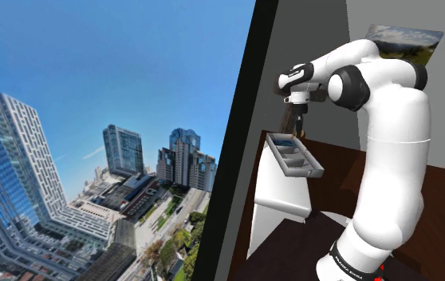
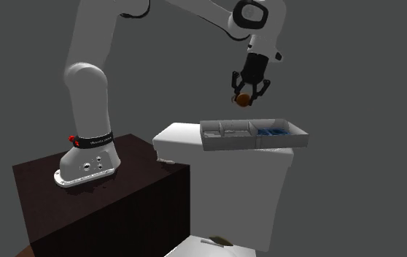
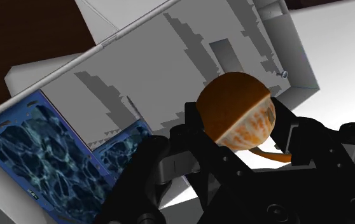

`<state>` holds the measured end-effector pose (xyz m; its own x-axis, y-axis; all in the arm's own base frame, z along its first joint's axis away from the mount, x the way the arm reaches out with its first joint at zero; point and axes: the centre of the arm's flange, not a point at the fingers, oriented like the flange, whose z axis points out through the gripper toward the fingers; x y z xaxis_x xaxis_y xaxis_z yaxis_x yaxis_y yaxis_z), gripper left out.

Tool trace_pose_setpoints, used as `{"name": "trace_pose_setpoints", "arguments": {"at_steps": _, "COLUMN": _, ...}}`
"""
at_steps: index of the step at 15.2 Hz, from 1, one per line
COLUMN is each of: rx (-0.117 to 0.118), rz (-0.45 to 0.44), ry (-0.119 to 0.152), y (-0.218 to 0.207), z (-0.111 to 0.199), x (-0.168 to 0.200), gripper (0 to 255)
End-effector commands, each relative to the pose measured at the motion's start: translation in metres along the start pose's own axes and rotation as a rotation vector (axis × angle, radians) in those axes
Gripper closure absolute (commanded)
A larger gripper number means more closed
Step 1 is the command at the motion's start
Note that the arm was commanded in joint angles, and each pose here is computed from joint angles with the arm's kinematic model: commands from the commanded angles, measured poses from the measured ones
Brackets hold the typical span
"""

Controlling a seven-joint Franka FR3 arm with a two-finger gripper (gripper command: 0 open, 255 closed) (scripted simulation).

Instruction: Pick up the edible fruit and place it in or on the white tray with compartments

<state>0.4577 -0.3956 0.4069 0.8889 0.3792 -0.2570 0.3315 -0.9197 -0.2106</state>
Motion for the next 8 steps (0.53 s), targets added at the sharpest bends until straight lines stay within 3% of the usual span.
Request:
{"name": "trace_pose_setpoints", "arguments": {"at_steps": 1, "rx": 0.0, "rz": -0.003, "ry": 0.0, "y": 0.025, "z": -0.01, "x": 0.004, "gripper": 255}}
{"name": "trace_pose_setpoints", "arguments": {"at_steps": 8, "rx": 0.0, "rz": -0.003, "ry": 0.0, "y": 0.046, "z": 0.016, "x": 0.014, "gripper": 255}}
